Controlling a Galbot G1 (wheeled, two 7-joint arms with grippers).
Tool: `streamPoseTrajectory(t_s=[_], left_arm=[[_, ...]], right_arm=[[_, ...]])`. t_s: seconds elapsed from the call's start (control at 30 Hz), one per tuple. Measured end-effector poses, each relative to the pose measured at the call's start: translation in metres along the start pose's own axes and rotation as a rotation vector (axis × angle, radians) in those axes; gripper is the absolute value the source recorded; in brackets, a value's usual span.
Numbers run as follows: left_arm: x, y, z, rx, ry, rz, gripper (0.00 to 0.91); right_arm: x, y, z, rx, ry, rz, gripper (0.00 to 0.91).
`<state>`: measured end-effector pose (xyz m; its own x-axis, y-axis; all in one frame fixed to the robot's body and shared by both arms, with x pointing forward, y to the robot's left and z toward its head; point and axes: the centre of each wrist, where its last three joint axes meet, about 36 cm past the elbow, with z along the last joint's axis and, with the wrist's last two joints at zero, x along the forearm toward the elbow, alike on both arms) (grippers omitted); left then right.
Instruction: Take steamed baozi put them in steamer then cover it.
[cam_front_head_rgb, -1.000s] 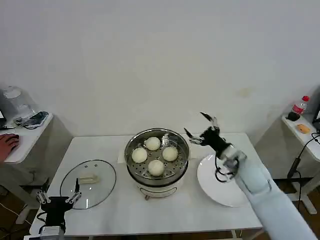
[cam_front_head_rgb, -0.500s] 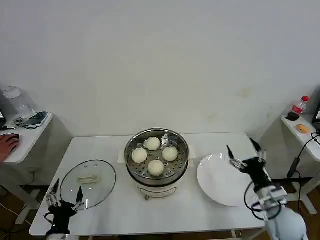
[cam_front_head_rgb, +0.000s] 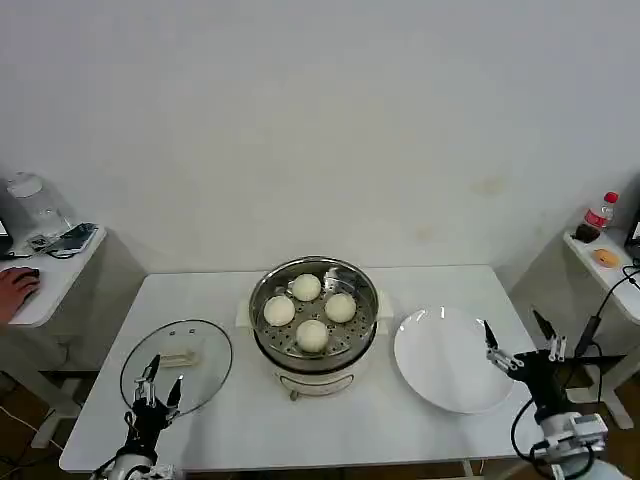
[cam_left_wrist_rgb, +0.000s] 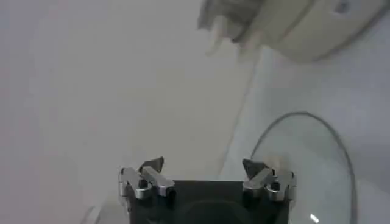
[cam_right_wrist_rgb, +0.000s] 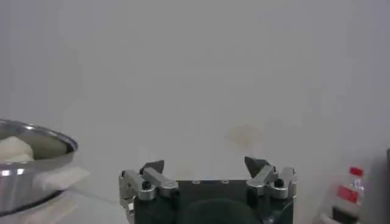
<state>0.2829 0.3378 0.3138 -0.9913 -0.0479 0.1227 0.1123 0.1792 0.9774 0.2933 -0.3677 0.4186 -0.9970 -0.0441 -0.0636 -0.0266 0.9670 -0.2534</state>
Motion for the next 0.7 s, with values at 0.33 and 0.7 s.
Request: streamPoseTrajectory(t_s=[0.33,0.7], left_arm=[[-0.04,-0.007,0.022,-0.097,0.0,0.012,0.907],[-0.074,-0.01,0.036,-0.137,0.01,0.016,0.907]], right_arm=[[0.018,0.002,0.007,-0.006,0.033,0.016,0.907],[0.029,0.004,0.011,-0.008,0.055,0.026,0.907]])
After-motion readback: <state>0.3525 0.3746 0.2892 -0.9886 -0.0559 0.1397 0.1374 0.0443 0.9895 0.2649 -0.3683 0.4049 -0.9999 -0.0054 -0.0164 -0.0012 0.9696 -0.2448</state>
